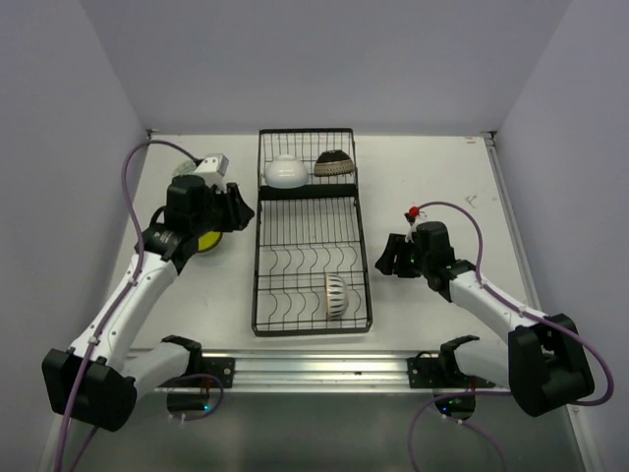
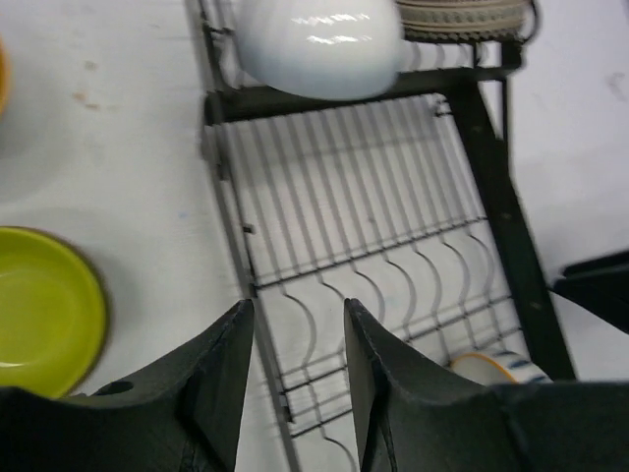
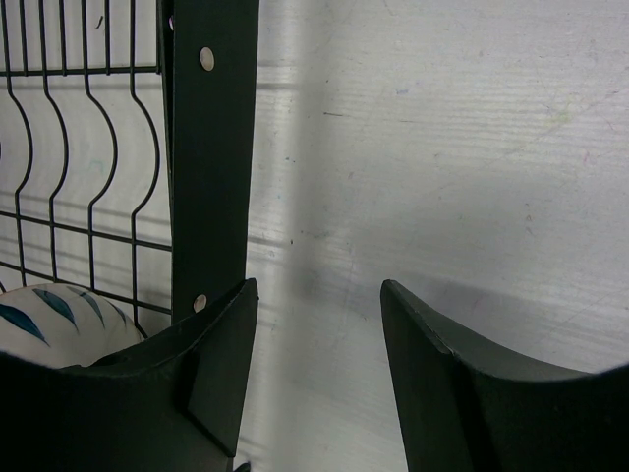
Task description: Unload the bowls from the dish rack
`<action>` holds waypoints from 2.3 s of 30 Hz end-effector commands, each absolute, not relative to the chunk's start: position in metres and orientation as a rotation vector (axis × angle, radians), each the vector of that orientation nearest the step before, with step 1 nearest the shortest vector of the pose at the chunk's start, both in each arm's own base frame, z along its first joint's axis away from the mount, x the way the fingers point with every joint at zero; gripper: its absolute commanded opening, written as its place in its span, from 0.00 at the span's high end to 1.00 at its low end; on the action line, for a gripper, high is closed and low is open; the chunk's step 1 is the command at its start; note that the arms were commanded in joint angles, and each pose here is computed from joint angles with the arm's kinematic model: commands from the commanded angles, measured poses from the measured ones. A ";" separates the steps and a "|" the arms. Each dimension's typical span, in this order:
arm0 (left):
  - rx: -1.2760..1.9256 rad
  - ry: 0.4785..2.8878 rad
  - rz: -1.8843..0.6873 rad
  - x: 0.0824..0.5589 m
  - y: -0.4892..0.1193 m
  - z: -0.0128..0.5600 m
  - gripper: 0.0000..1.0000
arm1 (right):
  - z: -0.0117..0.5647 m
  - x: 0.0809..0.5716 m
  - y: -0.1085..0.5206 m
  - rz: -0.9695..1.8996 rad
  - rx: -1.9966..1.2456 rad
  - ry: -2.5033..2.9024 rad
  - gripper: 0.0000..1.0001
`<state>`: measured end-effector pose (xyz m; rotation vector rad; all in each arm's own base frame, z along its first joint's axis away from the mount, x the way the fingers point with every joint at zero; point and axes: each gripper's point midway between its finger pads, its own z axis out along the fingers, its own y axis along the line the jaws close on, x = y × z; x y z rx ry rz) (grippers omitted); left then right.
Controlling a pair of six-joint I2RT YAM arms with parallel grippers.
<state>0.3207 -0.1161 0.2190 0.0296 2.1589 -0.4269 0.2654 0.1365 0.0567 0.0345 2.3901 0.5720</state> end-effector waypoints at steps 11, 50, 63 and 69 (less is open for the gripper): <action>0.269 1.938 -1.439 0.203 -0.271 0.204 0.46 | 0.062 0.271 0.140 0.581 0.030 2.360 0.43; 0.175 2.159 -1.592 0.134 -0.346 0.119 0.71 | 0.054 0.270 0.140 0.583 0.032 2.376 0.42; -0.033 2.083 -1.645 0.143 -0.335 0.122 1.00 | 0.051 0.269 0.140 0.577 0.034 2.390 0.42; -0.125 2.002 -1.674 0.151 -0.330 0.134 1.00 | 0.050 0.269 0.139 0.574 0.039 2.393 0.42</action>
